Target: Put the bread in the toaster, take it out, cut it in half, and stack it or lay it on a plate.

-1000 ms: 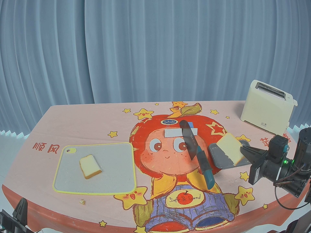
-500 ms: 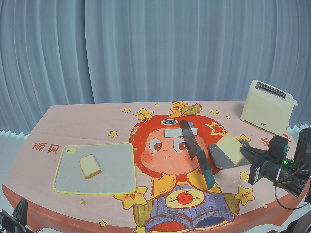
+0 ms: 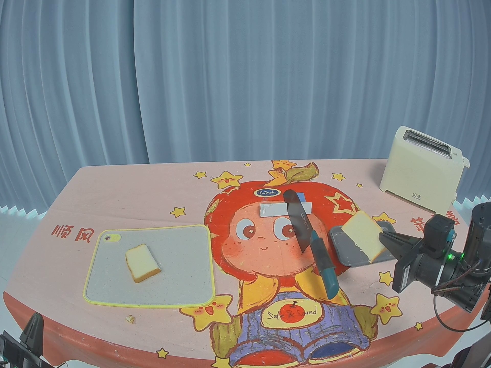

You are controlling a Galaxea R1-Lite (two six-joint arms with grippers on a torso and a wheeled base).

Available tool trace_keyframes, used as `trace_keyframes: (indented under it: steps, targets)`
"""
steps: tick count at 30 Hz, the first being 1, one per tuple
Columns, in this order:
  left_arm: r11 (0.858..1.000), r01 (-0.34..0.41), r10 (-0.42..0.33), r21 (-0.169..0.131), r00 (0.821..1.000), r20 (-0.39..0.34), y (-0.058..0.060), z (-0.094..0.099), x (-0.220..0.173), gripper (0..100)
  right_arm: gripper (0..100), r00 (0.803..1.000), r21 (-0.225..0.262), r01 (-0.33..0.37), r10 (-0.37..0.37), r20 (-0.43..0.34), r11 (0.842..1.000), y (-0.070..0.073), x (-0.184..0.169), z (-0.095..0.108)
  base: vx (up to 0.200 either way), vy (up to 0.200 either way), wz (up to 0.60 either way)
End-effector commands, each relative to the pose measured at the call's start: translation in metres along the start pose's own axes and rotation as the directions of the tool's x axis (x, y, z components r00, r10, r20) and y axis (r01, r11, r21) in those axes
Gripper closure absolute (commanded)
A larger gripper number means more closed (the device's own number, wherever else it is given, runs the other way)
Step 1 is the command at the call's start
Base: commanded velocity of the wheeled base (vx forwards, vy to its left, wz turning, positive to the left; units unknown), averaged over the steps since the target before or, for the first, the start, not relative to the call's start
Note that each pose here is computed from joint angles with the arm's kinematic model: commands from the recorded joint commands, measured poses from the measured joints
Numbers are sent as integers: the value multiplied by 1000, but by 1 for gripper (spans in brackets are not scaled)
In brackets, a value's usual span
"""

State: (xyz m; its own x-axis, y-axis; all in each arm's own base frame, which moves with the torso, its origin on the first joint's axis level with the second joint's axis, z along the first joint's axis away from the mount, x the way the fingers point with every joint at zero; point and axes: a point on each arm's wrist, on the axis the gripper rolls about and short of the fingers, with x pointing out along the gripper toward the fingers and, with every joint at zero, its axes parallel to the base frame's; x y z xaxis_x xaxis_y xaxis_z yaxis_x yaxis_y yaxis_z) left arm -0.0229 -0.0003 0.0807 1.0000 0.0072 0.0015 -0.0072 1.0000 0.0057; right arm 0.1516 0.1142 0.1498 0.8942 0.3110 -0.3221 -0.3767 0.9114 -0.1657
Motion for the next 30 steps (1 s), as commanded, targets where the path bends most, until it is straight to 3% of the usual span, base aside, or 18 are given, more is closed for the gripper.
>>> trace_keyframes:
  steps: [1, 13, 19, 25, 30]
  targets:
    - [1000, 0, 0, 0, 1000, -1, 0, -5, 0, 100, 100, 1000, 0, 5, -5, -4, 1000, -1, 0, -1, 0, 0, 0]
    - [1000, 0, 0, 0, 1000, -1, 0, -5, 0, 100, 100, 1000, 14, 18, -18, -16, 1000, -3, 0, -5, 0, 0, 0]
    - [1000, 1, -1, 0, 1000, -1, 0, -5, 0, 100, 100, 996, 30, 75, -73, -49, 997, -3, 10, -7, 0, 0, 0]
    - [1000, 0, 0, 0, 1000, -1, 0, -5, 0, 100, 100, 992, 99, 112, -105, -74, 989, -4, 27, -4, 0, 0, 0]
    - [1000, 0, 0, -1, 1000, -1, 0, -5, 0, 100, 100, 991, 114, 124, -118, -60, 986, -7, 31, 2, 0, 0, 0]
